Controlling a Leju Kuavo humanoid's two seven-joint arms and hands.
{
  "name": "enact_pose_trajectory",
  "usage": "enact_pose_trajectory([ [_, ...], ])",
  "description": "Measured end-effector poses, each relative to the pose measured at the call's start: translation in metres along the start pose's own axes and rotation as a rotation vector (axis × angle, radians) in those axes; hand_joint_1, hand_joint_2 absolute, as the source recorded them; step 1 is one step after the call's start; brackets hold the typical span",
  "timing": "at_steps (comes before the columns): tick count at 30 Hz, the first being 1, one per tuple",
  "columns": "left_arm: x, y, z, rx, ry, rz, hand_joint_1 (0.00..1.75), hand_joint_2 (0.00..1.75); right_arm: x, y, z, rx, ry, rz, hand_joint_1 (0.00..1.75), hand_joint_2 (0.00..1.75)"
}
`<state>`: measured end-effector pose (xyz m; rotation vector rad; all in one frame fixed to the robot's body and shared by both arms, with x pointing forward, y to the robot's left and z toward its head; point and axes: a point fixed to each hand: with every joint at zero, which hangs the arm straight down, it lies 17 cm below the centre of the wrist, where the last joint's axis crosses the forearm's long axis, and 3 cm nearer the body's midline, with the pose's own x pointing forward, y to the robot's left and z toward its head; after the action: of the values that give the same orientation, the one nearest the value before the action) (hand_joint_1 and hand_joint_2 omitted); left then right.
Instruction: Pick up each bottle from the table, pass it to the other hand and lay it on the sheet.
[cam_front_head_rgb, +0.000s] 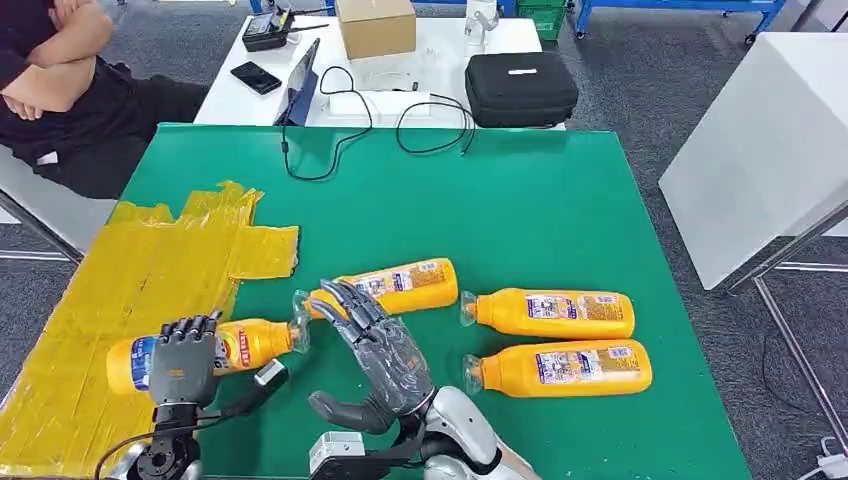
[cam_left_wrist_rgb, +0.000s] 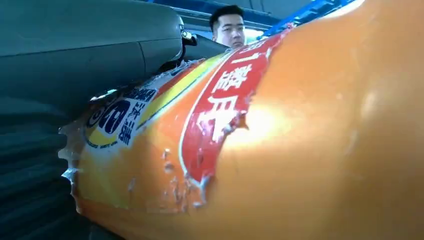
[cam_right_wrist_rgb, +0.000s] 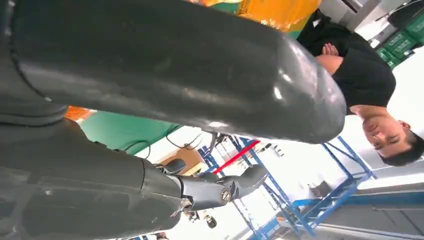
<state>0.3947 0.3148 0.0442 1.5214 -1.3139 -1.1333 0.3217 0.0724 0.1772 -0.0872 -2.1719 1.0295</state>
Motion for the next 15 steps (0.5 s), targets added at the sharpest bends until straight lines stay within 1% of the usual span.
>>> enact_pose_trajectory([
  [1, -0.001, 0.0, 0.0, 0.0, 0.002, 0.0, 1.17, 1.75, 0.0, 0.0, 0.0, 0.0, 0.001, 0.0, 0.0, 0.0],
  [2, -0.001, 0.0, 0.0, -0.001, 0.0, 0.0, 0.0, 1.75, 0.0, 0.001, 0.0, 0.001, 0.001, 0.0, 0.0, 0.0],
  [3, -0.001, -0.001, 0.0, -0.002, -0.007, 0.0, 0.0, 1.75, -0.001, 0.001, 0.0, 0.001, 0.002, -0.001, 0.0, 0.0],
  [5, -0.009, -0.002, -0.001, -0.005, 0.011, -0.004, 0.0, 1.75, -0.001, 0.001, 0.001, 0.0, 0.006, -0.006, 0.0, 0.0],
  [6, -0.013, -0.003, 0.0, -0.008, 0.028, -0.006, 0.0, 0.0, -0.001, 0.001, 0.001, 0.0, 0.006, -0.006, 0.0, 0.0],
  [11, -0.031, -0.005, 0.002, -0.01, 0.114, -0.025, 0.0, 0.0, -0.002, 0.004, 0.002, 0.005, 0.007, -0.004, 0.0, 0.0],
  [15, -0.031, -0.008, 0.002, -0.015, 0.114, -0.038, 0.0, 0.0, -0.004, 0.006, 0.003, 0.011, 0.011, -0.003, 0.0, 0.0],
])
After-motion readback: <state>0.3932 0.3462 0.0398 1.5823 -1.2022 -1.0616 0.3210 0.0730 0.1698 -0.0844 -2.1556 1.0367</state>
